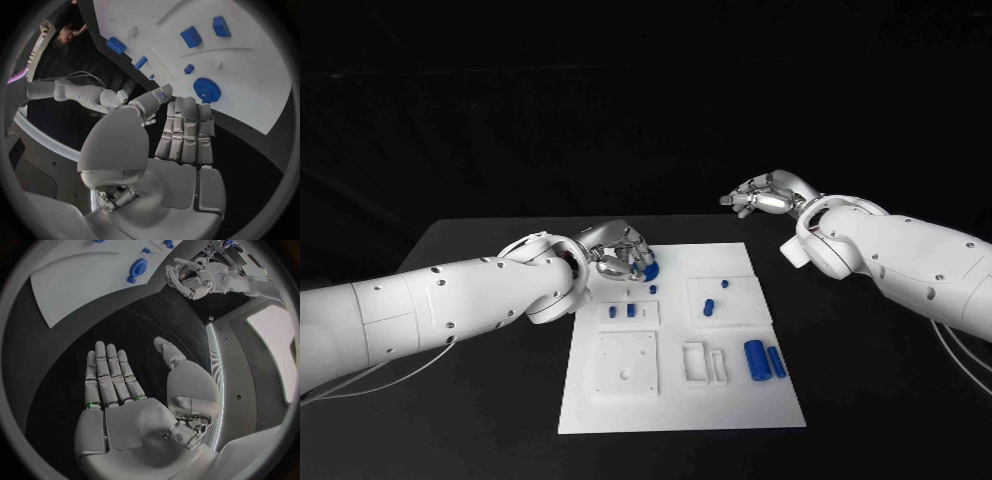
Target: Assemble the parts on the task board
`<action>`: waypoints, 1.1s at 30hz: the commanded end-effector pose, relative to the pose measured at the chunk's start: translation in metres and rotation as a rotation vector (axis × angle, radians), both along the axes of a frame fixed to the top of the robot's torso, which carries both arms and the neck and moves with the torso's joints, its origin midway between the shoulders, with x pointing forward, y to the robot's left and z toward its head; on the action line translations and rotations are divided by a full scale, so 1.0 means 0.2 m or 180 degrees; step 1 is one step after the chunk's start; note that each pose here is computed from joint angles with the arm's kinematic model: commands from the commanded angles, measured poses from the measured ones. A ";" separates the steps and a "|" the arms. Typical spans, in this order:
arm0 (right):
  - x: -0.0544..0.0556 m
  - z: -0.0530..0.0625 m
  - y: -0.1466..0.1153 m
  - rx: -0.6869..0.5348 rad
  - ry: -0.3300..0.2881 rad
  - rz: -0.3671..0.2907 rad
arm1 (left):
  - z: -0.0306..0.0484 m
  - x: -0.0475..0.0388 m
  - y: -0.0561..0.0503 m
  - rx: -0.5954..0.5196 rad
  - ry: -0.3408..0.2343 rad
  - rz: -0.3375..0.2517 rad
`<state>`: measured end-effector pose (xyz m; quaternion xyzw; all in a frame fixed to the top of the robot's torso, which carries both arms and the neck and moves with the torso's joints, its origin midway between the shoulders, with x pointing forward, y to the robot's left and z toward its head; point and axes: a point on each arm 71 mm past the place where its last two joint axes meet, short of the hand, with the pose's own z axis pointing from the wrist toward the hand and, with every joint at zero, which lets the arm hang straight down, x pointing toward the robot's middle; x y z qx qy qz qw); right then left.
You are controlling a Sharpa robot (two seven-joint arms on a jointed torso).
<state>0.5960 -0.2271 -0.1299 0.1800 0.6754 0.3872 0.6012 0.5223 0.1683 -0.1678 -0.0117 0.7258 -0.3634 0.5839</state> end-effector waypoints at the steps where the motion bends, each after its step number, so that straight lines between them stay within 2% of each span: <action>1: 0.00 0.00 0.01 0.0003 0.0008 0.0044 | 0.014 -0.008 -0.07 0.0370 -0.0360 -0.0353; 5: 0.00 0.00 0.02 0.0005 0.0008 0.0052 | -0.007 0.018 -0.10 0.0686 -0.0199 -0.0408; 10: 0.00 0.00 0.02 0.0006 0.0009 0.0057 | -0.015 0.040 -0.12 0.0890 -0.0198 -0.0463; 14: 0.00 0.00 0.02 0.0008 0.0007 0.0063 | -0.020 0.063 -0.15 0.0909 -0.0209 -0.0474; 23: 0.00 0.00 0.03 0.0010 0.0008 0.0075 | -0.046 0.080 -0.18 0.0929 -0.0208 -0.0474; 33: 0.00 0.00 0.04 0.0011 0.0011 0.0081 | -0.083 0.080 -0.20 0.0974 -0.0130 -0.0447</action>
